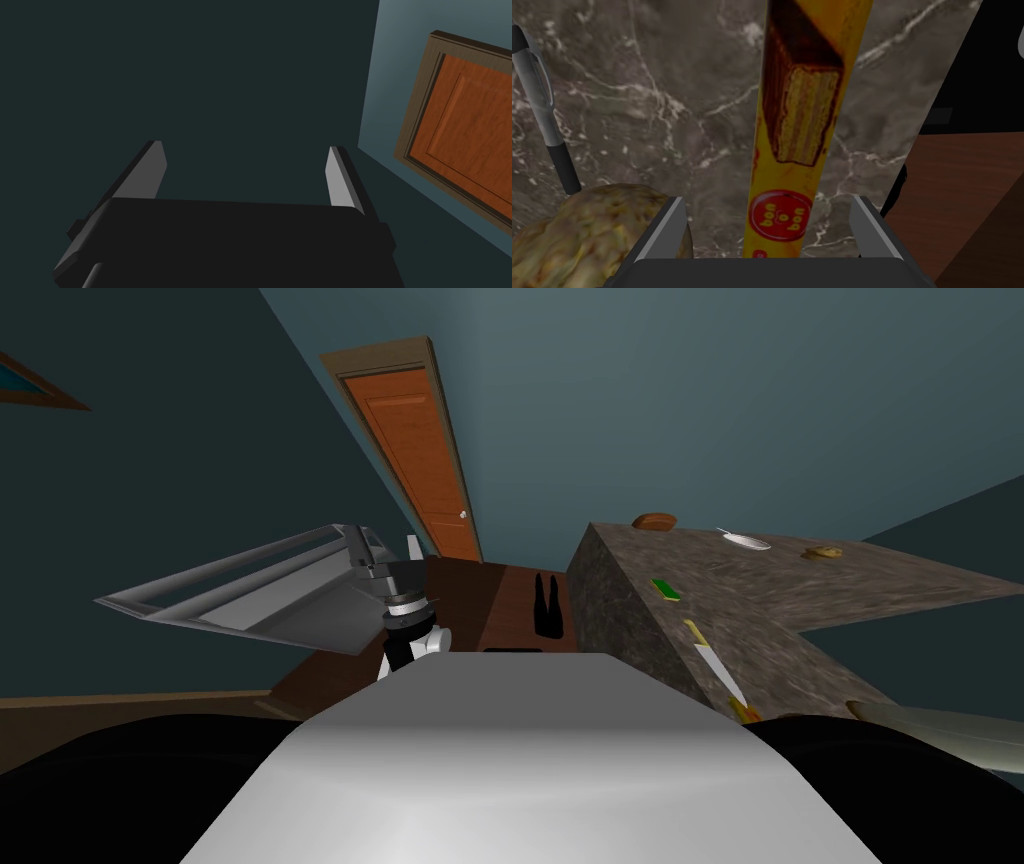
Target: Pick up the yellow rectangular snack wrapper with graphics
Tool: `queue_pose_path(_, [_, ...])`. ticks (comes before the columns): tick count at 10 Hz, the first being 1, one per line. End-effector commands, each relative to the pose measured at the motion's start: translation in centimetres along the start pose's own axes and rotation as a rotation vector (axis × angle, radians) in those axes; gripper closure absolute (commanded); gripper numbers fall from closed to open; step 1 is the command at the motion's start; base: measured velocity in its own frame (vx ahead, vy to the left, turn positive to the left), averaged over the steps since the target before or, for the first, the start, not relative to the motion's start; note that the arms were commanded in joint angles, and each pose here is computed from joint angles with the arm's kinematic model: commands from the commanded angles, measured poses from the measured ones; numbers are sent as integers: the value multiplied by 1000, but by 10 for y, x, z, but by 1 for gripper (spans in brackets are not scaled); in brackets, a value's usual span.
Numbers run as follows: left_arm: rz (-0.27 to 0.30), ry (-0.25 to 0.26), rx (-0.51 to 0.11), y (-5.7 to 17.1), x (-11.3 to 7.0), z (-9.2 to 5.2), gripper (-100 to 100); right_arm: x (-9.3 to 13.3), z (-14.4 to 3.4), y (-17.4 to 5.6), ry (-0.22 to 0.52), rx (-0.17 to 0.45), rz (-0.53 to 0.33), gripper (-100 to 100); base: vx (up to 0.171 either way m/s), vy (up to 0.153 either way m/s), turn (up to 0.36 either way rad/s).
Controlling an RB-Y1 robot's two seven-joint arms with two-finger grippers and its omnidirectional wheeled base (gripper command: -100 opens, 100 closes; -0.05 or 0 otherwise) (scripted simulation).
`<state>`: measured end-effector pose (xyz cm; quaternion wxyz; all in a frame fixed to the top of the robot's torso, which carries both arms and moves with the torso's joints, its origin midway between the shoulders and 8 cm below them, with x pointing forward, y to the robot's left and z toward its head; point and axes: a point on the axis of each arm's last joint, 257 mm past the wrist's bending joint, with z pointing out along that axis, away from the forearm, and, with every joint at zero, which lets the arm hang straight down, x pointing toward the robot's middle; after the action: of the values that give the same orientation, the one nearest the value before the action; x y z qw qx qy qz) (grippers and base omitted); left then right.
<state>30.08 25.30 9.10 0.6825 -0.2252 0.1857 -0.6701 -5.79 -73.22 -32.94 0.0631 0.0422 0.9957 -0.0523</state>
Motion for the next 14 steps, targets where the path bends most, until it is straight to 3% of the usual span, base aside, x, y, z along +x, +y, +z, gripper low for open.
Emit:
queue_pose_path(1, [0, 0, 0, 0, 0, 0, 0, 2, -1, -6, 2, 13, 2, -100, 4, 6, 0])
queue_pose_path(2, [0, 0, 0, 0, 0, 0, 0, 6, 7, 3, -5, -17, 5, -100, 7, 11, 63])
queue_pose_path(3, [0, 0, 0, 0, 0, 0, 0, 9, 0, -9, 2, 13, 9, -100, 9, 11, 41])
queue_pose_path(4, [0, 0, 0, 0, 0, 0, 0, 13, 11, 5, -5, -27, 13, -100, 12, 13, 57])
queue_pose_path(5, [0, 0, 0, 0, 0, 0, 0, 19, 1, -13, 6, 18, 20, -100, 11, 14, 31])
queue_pose_path(6, [0, 0, 0, 0, 0, 0, 0, 24, 11, 0, 3, -18, 27, -100, 12, 16, 68])
queue_pose_path(8, [0, 0, 0, 0, 0, 0, 0, 30, 3, -14, 13, 18, 35, -100, 7, 9, 14])
queue_pose_path(9, [0, 0, 0, 0, 0, 0, 0, 38, 10, -5, 16, -6, 47, -100, 7, 9, 59])
queue_pose_path(12, [0, 0, 0, 0, 0, 0, 0, 55, 7, -10, 34, 10, 73, -100, 9, 13, 44])
queue_pose_path(13, [0, 0, 0, 0, 0, 0, 0, 63, 16, 4, 39, -24, 88, -100, 12, 16, 58])
queue_pose_path(14, [0, 0, 0, 0, 0, 0, 0, 69, 9, -6, 49, 6, 99, -100, 13, 16, 42])
